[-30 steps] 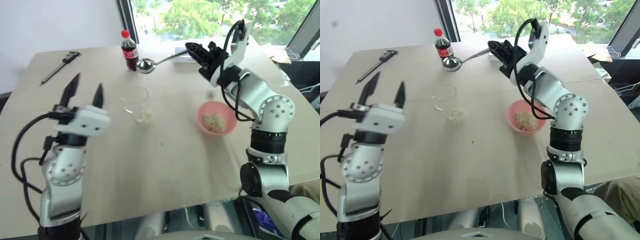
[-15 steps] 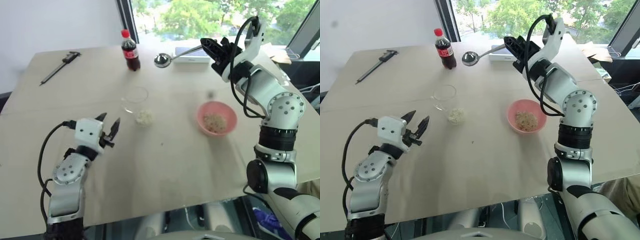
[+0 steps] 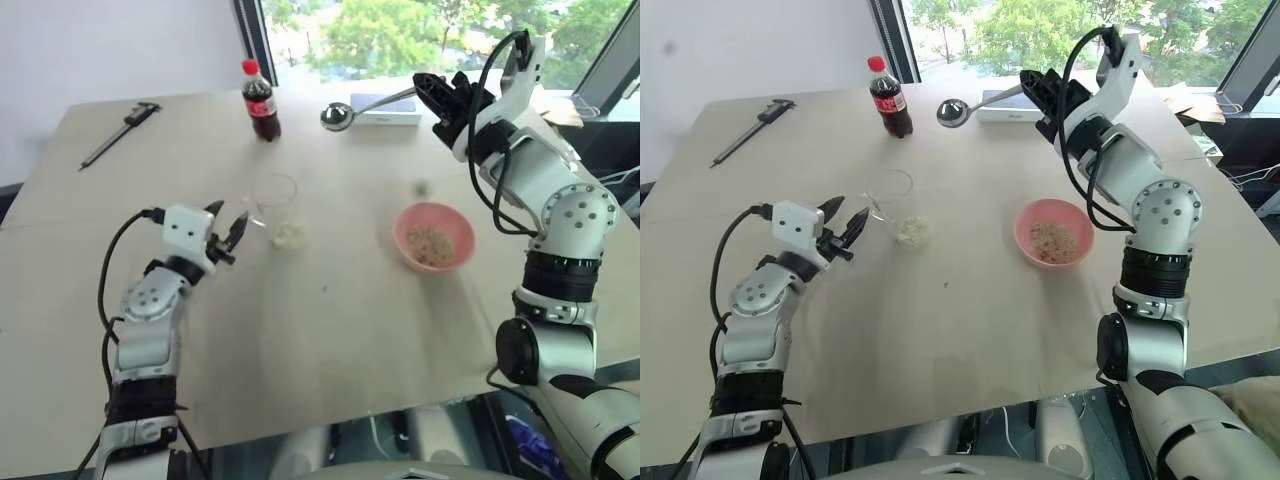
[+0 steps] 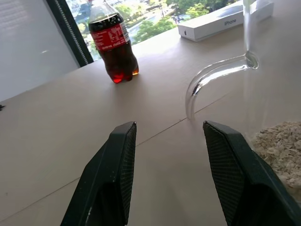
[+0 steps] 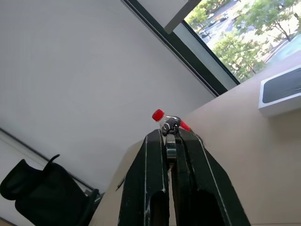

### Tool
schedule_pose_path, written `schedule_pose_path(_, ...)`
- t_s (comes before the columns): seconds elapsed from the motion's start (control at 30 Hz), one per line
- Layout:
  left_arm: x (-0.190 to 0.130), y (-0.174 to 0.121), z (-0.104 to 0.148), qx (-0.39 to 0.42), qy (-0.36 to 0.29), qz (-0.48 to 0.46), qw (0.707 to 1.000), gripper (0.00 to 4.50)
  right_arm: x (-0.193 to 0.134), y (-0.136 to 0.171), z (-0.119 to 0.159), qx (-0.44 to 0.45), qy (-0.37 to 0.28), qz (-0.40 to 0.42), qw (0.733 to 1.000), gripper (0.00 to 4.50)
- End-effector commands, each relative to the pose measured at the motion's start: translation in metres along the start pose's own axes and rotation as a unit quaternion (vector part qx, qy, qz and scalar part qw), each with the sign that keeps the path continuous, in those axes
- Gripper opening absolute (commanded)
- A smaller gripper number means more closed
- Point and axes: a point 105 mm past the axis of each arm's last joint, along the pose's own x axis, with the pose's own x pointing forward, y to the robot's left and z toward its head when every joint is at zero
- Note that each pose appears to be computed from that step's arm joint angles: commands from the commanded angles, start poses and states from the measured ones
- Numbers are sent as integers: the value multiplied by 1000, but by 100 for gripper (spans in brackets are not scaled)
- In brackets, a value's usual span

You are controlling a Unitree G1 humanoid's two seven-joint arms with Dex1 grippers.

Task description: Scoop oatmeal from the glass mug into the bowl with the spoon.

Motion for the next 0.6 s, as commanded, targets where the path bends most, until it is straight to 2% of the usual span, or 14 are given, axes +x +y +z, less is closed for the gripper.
schedule_pose_path(0.03, 13, 6, 15, 15, -30, -7, 999, 232, -4, 16, 17, -15, -33, 29, 999, 0)
schedule_pose_path(0.2, 21, 7, 18, 14, -41, -15, 999, 232, -5, 16, 17, -16, -36, 28, 999, 0)
schedule_pose_path(0.23, 22, 6, 19, 12, -45, -17, 999, 194, -5, 16, 17, -16, -37, 27, 999, 0)
schedule_pose_path(0.27, 23, 5, 19, 10, -47, -20, 999, 182, -5, 15, 18, -16, -38, 26, 999, 0)
schedule_pose_path(0.33, 23, 3, 18, 11, -46, -23, 999, 124, -6, 15, 18, -17, -40, 25, 999, 0)
schedule_pose_path(0.4, 23, 2, 16, 13, -43, -25, 999, 35, -7, 15, 18, -17, -40, 25, 999, 0)
schedule_pose_path(0.43, 23, 1, 15, 15, -41, -26, 999, 14, -7, 15, 18, -17, -41, 25, 999, 0)
schedule_pose_path(0.6, 28, -1, 18, 21, -41, -27, 999, 14, -5, 20, 14, -18, -33, 36, 999, 0)
